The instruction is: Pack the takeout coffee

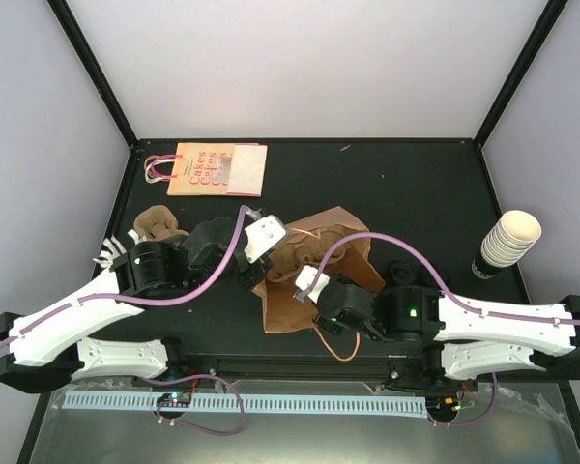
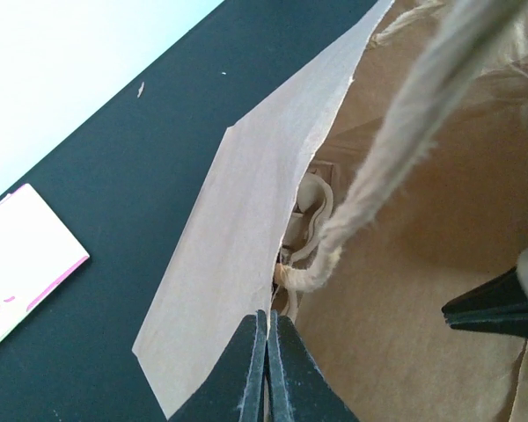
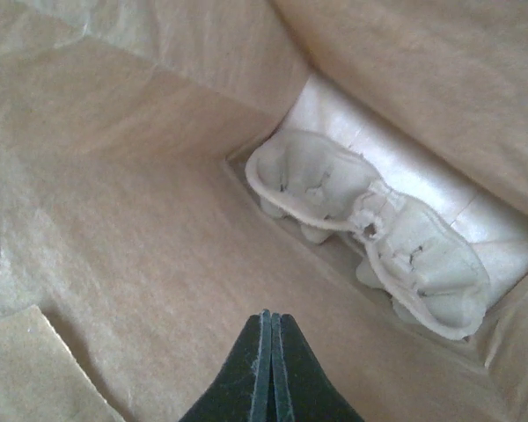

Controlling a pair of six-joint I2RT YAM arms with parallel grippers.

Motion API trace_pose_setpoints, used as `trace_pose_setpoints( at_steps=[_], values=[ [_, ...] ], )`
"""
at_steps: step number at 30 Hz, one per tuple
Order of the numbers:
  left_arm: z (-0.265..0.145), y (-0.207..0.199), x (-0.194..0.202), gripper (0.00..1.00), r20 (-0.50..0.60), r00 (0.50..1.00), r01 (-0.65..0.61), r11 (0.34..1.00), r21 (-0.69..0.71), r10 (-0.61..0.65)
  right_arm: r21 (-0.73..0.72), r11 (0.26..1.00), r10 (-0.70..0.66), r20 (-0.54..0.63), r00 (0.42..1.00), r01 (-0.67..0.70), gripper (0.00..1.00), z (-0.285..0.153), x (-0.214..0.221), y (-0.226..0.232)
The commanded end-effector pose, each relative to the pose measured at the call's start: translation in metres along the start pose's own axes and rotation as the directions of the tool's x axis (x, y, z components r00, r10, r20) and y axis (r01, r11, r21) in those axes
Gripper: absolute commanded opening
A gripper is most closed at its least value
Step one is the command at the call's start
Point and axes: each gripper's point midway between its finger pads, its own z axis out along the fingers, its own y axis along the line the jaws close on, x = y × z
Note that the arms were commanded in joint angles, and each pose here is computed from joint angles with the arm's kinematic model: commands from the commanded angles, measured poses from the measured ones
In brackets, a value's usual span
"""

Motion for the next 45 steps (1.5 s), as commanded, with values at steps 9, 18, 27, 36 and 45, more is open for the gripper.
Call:
trace_pose_setpoints(
  at_steps=[9, 18, 27, 36, 45],
  values=[
    [-0.014, 0.006, -0.016, 0.01, 0.055, 0.998, 0.007, 1.0, -0.016, -0.006, 0.058, 0.994, 0.081, 0.122, 0.989, -0.088, 0.01, -0.008, -0.008, -0.015],
    [-0.014, 0.006, -0.017, 0.02, 0.058, 0.998, 0.007, 1.0, -0.014, -0.007, 0.081, 0.99, 0.108, 0.122, 0.987, -0.119, 0.01, -0.009, -0.008, -0.02],
    [-0.015, 0.006, -0.018, 0.02, 0.059, 0.998, 0.01, 1.0, -0.015, -0.009, 0.043, 0.998, 0.044, 0.124, 0.991, -0.05, 0.01, -0.008, -0.007, -0.012],
    [-0.021, 0.01, -0.025, 0.01, 0.077, 0.997, 0.02, 1.0, -0.024, -0.018, -0.013, 0.998, -0.055, 0.101, 0.993, 0.057, 0.01, 0.003, 0.004, 0.004],
    [-0.023, 0.01, -0.027, 0.01, 0.078, 0.997, 0.017, 1.0, -0.024, -0.015, -0.013, 0.993, -0.116, 0.1, 0.988, 0.118, 0.01, 0.008, 0.01, 0.007]
  ],
)
